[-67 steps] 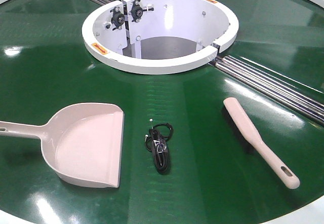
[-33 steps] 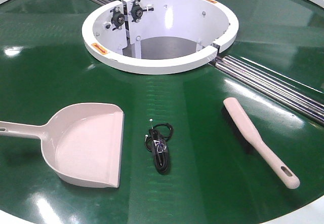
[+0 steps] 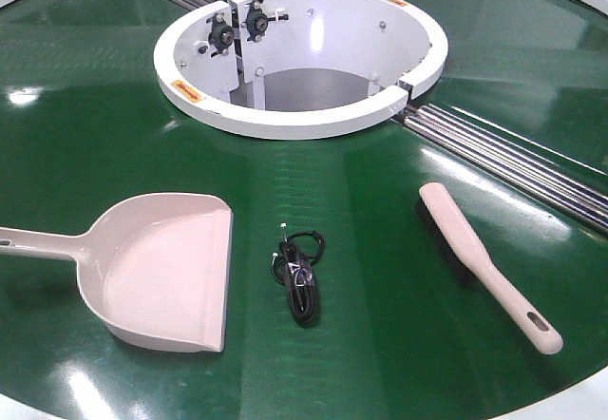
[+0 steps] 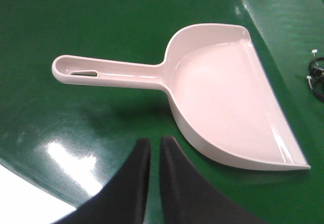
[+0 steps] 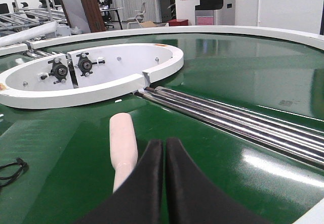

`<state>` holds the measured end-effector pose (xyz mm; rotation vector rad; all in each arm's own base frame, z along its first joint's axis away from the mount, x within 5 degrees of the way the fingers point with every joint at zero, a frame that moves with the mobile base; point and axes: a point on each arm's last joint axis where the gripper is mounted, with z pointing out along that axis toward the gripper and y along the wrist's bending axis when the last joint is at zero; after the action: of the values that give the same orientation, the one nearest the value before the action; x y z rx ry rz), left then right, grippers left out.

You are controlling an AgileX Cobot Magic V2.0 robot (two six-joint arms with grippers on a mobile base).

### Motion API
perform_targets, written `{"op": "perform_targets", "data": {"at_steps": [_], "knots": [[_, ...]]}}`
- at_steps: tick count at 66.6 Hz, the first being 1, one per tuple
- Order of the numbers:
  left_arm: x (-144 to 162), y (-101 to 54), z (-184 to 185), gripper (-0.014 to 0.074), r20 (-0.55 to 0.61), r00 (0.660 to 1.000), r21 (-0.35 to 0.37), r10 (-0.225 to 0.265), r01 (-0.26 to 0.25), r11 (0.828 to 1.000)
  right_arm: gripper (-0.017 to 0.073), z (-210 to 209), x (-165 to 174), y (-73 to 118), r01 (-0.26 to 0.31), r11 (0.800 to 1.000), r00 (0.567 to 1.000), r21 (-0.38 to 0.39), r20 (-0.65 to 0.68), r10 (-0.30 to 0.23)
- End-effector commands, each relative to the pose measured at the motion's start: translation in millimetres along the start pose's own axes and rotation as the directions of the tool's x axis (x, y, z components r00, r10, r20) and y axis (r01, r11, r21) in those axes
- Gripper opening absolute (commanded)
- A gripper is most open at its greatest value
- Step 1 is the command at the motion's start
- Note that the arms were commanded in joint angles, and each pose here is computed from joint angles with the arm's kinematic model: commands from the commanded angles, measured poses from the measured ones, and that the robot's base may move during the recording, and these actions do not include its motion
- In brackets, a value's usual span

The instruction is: Clean and inspect green conveyor with broom and dustpan

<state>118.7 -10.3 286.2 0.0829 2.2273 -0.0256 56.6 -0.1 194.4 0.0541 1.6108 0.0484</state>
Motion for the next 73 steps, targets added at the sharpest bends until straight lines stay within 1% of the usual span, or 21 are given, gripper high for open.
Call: {"op": "perform_targets", "data": {"at_steps": [1,14,20,25,34,37,43,46,48,50,52,54,55,56,57,59,60,65,66,69,73], "knots": [[-15.8,-0.4,-4.2,0.0163,0.083,0.996,0.005,0.009,-0.009,1.0,-0.0008,-0.8,-5.6,0.0,0.006,1.0,0.997,0.001,0.076,-0.006],[-16.1,-0.4,-4.3,0.0489,0.087,0.996,0.005,0.011,-0.011,1.0,-0.0008,-0.8,-5.6,0.0,0.006,1.0,0.997,0.001,0.076,-0.006],[-15.8,-0.5,-4.3,0.0585,0.086,0.996,0.006,0.009,-0.01,1.0,-0.0008,-0.8,-5.6,0.0,0.006,1.0,0.997,0.001,0.076,-0.006],[-14.0,-0.3,-4.1,0.0623,0.066,0.998,0.005,0.009,-0.01,1.0,-0.0008,-0.8,-5.6,0.0,0.006,1.0,0.997,0.001,0.076,-0.006],[-16.7,-0.1,-6.8,0.0606,0.067,0.998,0.003,0.015,-0.016,1.0,-0.0008,-0.8,-5.6,0.0,0.006,1.0,0.997,0.001,0.076,-0.006],[-24.3,0.2,-12.0,0.0594,0.069,0.996,-0.002,0.049,-0.049,0.999,-0.0008,-0.8,-5.6,0.0,0.006,1.0,0.997,0.001,0.076,-0.006],[-46.1,1.0,-15.8,0.0575,0.012,0.985,-0.016,0.173,-0.172,0.985,-0.0008,-0.8,-5.6,0.0,0.006,1.0,0.997,0.001,0.076,-0.006],[-61.0,1.1,-17.6,0.0569,-0.024,0.962,-0.012,0.271,-0.271,0.963,-0.0008,-0.8,-5.6,0.0,0.006,1.0,0.997,0.001,0.076,-0.006],[-66.8,0.6,-13.2,0.0568,-0.053,0.949,0.0,0.31,-0.311,0.951,-0.0008,-0.8,-5.6,0.0,0.006,1.0,0.997,0.001,0.076,-0.006],[-77.1,-0.4,-13.4,0.0565,-0.072,0.919,0.02,0.387,-0.387,0.922,-0.0008,-0.8,-5.6,0.0,0.006,1.0,0.997,0.001,0.076,-0.006],[-81.9,-1.1,-10.0,0.0564,-0.092,0.9,0.037,0.427,-0.425,0.904,-0.0008,-0.8,-5.6,0.0,0.006,1.0,0.997,0.001,0.076,-0.006],[-89.3,-2.2,-9.1,0.0564,-0.102,0.864,0.061,0.493,-0.489,0.87,-0.0008,-0.8,-5.6,0.0,0.006,1.0,0.997,0.001,0.076,-0.006],[-93.5,-2.4,-9.0,0.0564,-0.105,0.84,0.071,0.532,-0.528,0.847,-0.0008,-0.8,-5.6,0.0,0.006,1.0,0.997,0.001,0.076,-0.006],[-96.3,-2.8,-7.2,0.0564,-0.109,0.823,0.081,0.557,-0.551,0.831,-0.0008,-0.8,-5.6,0.0,0.006,1.0,0.997,0.001,0.076,-0.006],[-100.4,-3.1,-4.3,0.0564,-0.115,0.797,0.093,0.593,-0.585,0.806,-0.0008,-0.8,-5.6,0.0,0.006,1.0,0.997,0.001,0.076,-0.006],[-106.0,-3.6,1.9,0.0564,-0.122,0.762,0.11,0.636,-0.627,0.771,-0.0008,-0.8,-5.6,0.0,0.006,1.0,0.997,0.001,0.076,-0.006],[-109.7,-3.8,3.4,0.0564,-0.116,0.738,0.113,0.665,-0.655,0.747,-0.0008,-0.8,-5.6,0.0,0.006,1.0,0.997,0.001,0.076,-0.006],[-119.5,-4.8,18.7,0.0564,-0.124,0.664,0.145,0.737,-0.723,0.676,-0.0008,-0.8,-5.6,0.0,0.006,1.0,0.997,0.001,0.076,-0.006],[-121.6,-5.0,22.4,0.0564,-0.124,0.644,0.152,0.755,-0.74,0.656,-0.0008,-0.8,-5.6,0.0,0.006,1.0,0.997,0.001,0.076,-0.006],[-124.5,-5.6,31.6,0.0564,-0.128,0.602,0.173,0.789,-0.769,0.615,-0.0008,-0.8,-5.6,0.0,0.006,1.0,0.997,0.001,0.076,-0.006],[-125.3,-6.3,45.4,0.0564,-0.139,0.557,0.205,0.819,-0.793,0.574,-0.0008,-0.8,-5.6,0.0,0.006,1.0,0.997,0.001,0.076,-0.006]]}}
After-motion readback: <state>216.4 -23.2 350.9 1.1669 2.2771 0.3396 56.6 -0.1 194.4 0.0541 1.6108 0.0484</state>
